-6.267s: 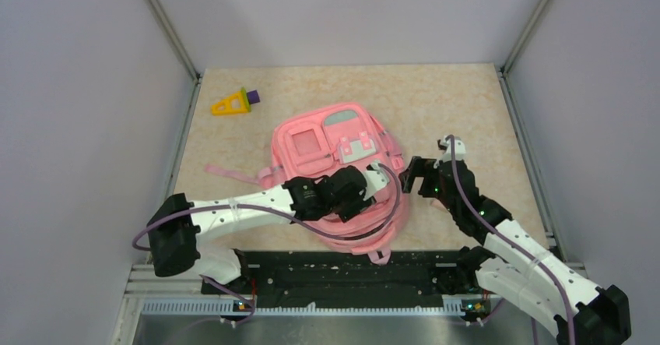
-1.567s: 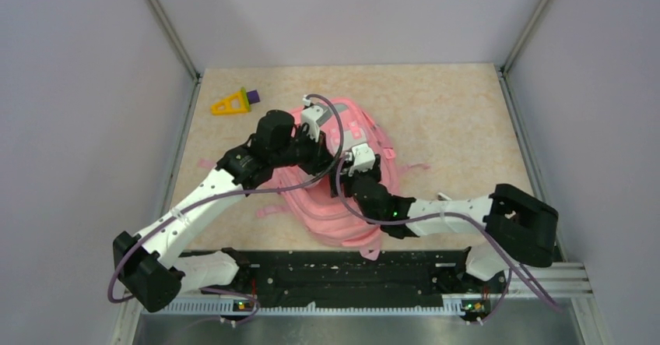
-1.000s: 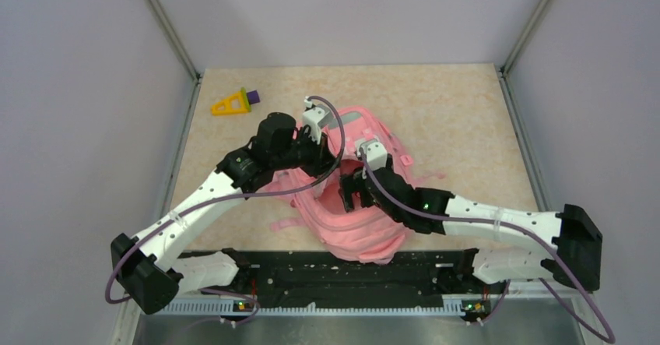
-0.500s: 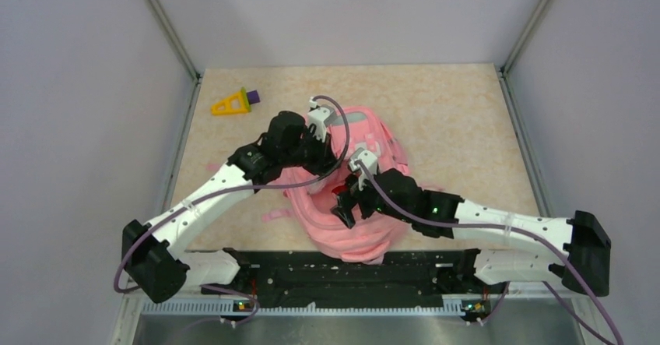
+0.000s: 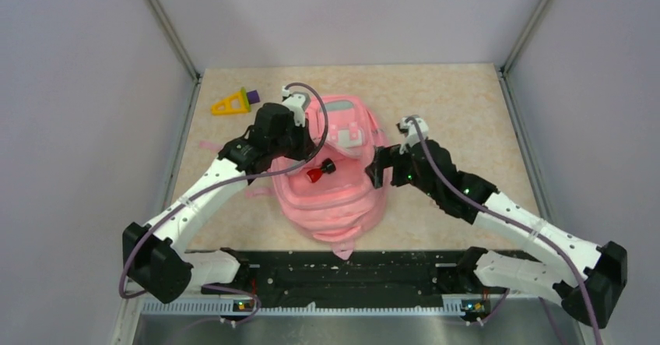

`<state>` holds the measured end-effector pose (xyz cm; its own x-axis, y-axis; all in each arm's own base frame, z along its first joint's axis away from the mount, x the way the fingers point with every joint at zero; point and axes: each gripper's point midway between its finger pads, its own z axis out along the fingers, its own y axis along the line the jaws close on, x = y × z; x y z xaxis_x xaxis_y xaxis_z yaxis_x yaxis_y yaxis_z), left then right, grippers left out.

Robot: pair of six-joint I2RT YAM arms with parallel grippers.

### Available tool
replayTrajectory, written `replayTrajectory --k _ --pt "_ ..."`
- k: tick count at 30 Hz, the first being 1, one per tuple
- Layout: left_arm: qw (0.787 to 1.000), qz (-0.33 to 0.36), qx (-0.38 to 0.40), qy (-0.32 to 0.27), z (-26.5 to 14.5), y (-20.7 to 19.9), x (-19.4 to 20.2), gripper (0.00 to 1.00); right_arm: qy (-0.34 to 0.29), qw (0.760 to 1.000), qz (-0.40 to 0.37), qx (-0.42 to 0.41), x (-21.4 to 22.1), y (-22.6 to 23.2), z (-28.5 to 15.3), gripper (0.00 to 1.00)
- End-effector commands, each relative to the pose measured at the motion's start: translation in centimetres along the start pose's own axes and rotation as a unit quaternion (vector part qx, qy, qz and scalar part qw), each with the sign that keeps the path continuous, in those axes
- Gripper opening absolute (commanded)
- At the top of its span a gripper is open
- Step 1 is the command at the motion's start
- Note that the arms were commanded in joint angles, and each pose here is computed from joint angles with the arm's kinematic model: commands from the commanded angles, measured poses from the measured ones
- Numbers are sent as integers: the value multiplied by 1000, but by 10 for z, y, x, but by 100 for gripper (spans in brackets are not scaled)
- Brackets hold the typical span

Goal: Pack the student bag
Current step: Pick up the stationery from the center of the board.

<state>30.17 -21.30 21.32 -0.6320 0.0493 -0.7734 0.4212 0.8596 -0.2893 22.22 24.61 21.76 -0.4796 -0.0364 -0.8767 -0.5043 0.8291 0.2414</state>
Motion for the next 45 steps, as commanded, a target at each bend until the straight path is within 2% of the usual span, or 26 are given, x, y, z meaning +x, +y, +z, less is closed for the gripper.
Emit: replayTrajectory --k 1,4,9,13,18,29,37,45 --pt "994 1 -53 -96 -19 19 -48 0 46 983 107 139 20 -80 -5 99" --pt "994 3 -51 -98 -21 19 -48 0 66 955 160 242 44 -135 -13 99" --pt "994 2 -43 -102 -25 15 -49 0 44 896 228 377 73 -198 -39 99" --pt "995 -1 -23 -101 -25 8 -48 0 39 870 269 412 96 -220 -46 99" --pt "995 -5 -10 -98 -25 3 -47 0 69 846 286 445 132 -231 -53 99" --pt "995 -9 2 -99 -27 -1 -47 0 150 845 260 442 171 -235 -43 98" --pt "995 -9 5 -99 -26 -2 -47 0 177 854 253 418 180 -229 -35 87" --pt "996 -9 5 -94 -24 -2 -45 0 192 858 248 407 188 -228 -30 72"
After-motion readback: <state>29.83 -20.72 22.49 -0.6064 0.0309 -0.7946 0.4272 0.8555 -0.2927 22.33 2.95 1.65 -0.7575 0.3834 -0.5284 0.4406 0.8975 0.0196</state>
